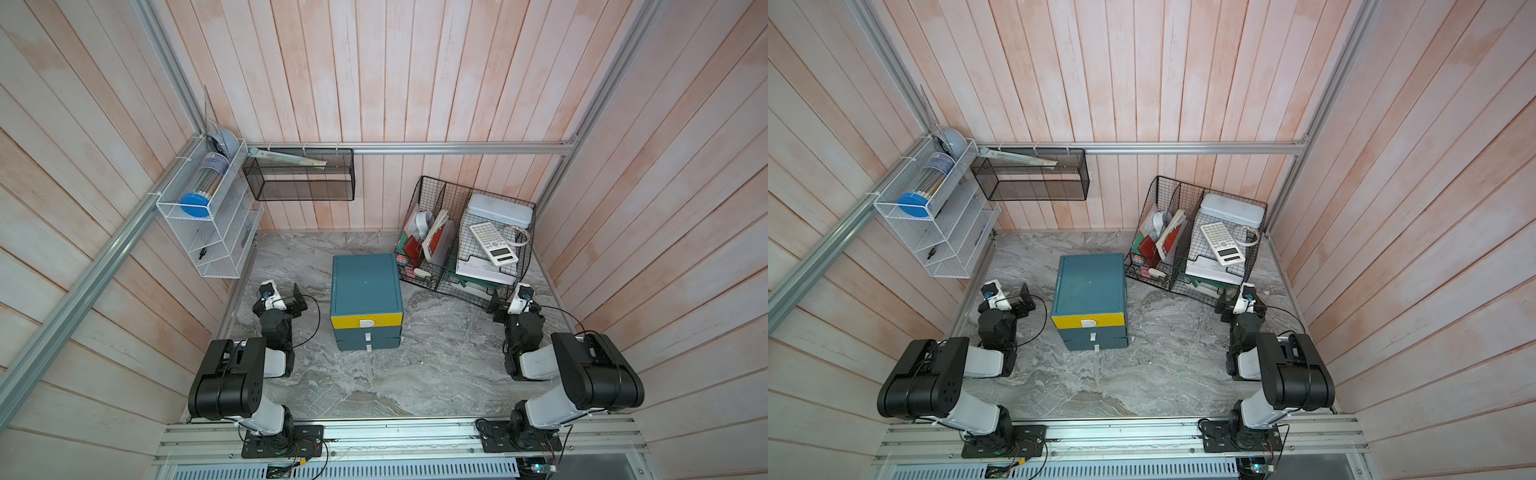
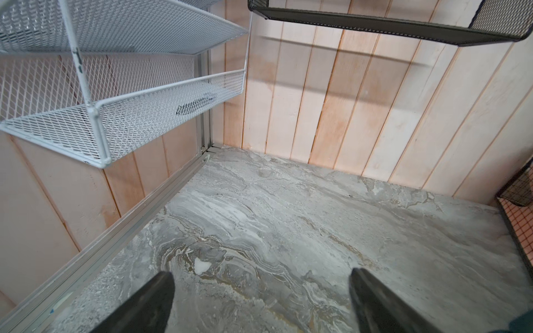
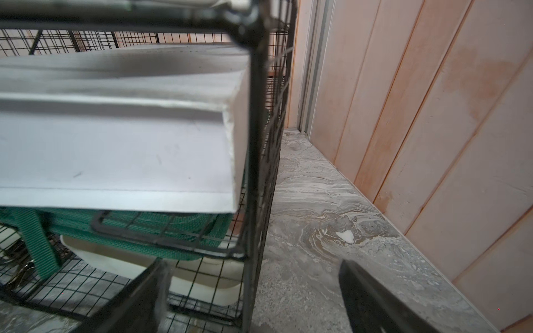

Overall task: Put the bluetooth earphones in the drawer according to color
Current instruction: Reset both arms

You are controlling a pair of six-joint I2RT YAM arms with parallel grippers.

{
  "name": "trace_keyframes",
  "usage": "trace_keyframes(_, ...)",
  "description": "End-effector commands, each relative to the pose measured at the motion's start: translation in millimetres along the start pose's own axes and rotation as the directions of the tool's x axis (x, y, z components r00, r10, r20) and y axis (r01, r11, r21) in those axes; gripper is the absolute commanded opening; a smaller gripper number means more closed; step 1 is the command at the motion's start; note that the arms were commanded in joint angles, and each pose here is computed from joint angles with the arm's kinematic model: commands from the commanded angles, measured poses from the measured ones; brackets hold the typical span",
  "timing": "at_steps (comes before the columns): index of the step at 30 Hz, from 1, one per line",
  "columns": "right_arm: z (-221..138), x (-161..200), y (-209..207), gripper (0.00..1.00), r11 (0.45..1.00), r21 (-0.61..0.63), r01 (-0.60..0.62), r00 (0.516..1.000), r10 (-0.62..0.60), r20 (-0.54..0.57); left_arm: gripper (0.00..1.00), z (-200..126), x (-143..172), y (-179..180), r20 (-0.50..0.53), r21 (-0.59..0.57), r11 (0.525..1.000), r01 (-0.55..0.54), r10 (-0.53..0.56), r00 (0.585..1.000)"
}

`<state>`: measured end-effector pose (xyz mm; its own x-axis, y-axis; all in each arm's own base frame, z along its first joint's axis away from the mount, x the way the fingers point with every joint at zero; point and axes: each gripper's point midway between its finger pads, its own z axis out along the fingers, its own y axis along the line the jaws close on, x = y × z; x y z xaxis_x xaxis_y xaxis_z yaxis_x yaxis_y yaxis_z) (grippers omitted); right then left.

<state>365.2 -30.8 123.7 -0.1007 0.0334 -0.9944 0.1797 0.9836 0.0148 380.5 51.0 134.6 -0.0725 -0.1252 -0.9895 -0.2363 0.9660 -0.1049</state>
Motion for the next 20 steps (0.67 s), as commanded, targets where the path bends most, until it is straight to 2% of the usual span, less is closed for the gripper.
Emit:
trace_keyframes(1,4.2,-7.7,-2.2,0.98,1.0,0.018,-0.019,0.999,0.018,0.026,1.0,1.5,4.1,-0.3,-0.014,0.0,1.0,-0.018,0.018,1.0)
trace_keyframes(20,4.3,-8.1,-2.2,0.98,1.0,0.018,-0.019,0.999,0.019,0.027,1.0,1.8,5.3,-2.3,-0.02,0.0,1.0,-0.028,0.028,0.999)
